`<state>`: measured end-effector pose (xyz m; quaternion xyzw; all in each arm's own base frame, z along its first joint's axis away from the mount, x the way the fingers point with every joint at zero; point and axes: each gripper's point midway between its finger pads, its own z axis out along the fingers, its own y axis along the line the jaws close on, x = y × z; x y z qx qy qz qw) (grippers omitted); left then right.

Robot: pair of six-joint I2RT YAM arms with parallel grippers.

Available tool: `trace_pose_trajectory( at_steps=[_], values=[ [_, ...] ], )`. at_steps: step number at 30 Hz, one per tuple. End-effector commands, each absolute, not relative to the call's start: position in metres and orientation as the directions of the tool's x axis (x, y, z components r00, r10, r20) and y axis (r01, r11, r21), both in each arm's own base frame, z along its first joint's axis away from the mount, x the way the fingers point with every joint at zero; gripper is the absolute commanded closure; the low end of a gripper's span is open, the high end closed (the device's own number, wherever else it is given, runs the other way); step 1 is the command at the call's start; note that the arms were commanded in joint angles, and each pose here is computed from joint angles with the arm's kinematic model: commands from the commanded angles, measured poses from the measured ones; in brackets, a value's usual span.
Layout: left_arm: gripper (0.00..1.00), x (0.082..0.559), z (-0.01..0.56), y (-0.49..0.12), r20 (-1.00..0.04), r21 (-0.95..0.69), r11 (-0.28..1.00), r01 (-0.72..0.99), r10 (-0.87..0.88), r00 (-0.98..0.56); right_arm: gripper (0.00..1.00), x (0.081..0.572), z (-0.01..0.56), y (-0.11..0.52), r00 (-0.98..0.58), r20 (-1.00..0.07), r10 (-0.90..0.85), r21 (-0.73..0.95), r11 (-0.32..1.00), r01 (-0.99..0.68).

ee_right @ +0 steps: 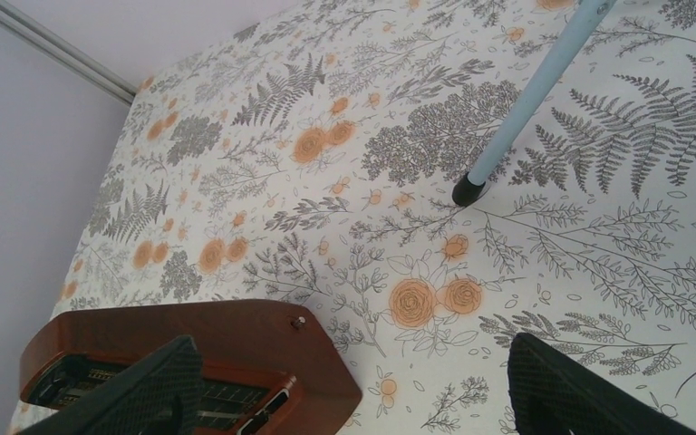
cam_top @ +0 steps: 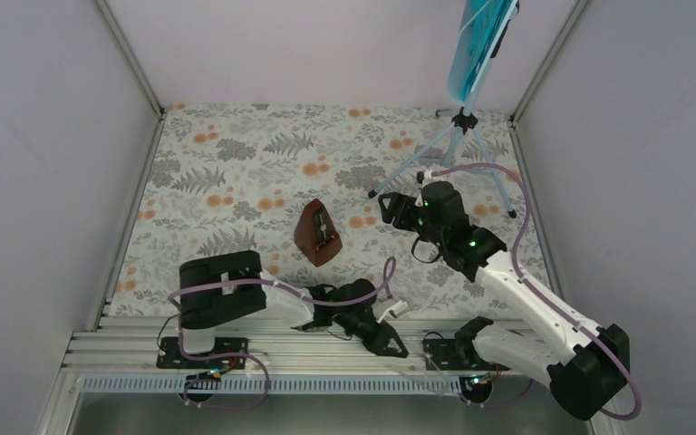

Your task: Pack up the instrument practice props

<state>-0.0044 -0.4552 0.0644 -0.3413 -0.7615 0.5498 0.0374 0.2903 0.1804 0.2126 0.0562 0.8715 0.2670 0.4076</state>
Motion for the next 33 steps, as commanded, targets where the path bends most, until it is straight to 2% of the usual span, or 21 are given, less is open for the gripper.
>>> trace_pose_trajectory(
  at_steps=[1,4,9,13,19,25,30,33],
  values=[
    [0.98,0.010,0.099,-0.447,-0.373,-0.871,0.108,0.479,0.489,-0.788,0.17,0.292,0.249,0.178,-0.601,-0.729,0.328,0.522,0.835,-0.177],
    [0.98,0.023,0.124,-0.440,-0.456,-0.829,0.103,0.549,0.442,-0.772,0.10,0.287,0.272,0.176,-0.570,-0.743,0.350,0.539,0.819,-0.200],
    [0.98,0.063,0.159,-0.424,-0.593,-0.698,0.232,0.678,0.344,-0.728,0.01,0.276,0.319,0.167,-0.492,-0.781,0.386,0.554,0.792,-0.257],
    [0.98,0.091,0.189,-0.412,-0.661,-0.635,0.296,0.713,0.269,-0.701,0.00,0.270,0.344,0.172,-0.479,-0.792,0.378,0.558,0.767,-0.317],
    [0.98,0.133,0.239,-0.395,-0.808,-0.431,0.450,0.782,0.194,-0.556,0.00,0.247,0.386,0.177,-0.510,-0.729,0.456,0.665,0.647,-0.372],
    [0.98,0.201,0.305,-0.352,-0.928,-0.253,0.656,0.711,0.045,-0.371,0.00,0.224,0.423,0.162,-0.481,-0.672,0.564,0.739,0.552,-0.386],
    [0.98,0.216,0.366,-0.329,-0.978,-0.173,0.689,0.704,-0.036,-0.205,0.00,0.216,0.425,0.162,-0.522,-0.605,0.602,0.796,0.482,-0.366],
    [0.98,0.221,0.388,-0.314,-0.990,-0.133,0.721,0.681,-0.065,-0.125,0.00,0.215,0.412,0.166,-0.581,-0.491,0.649,0.870,0.390,-0.300]
  ],
)
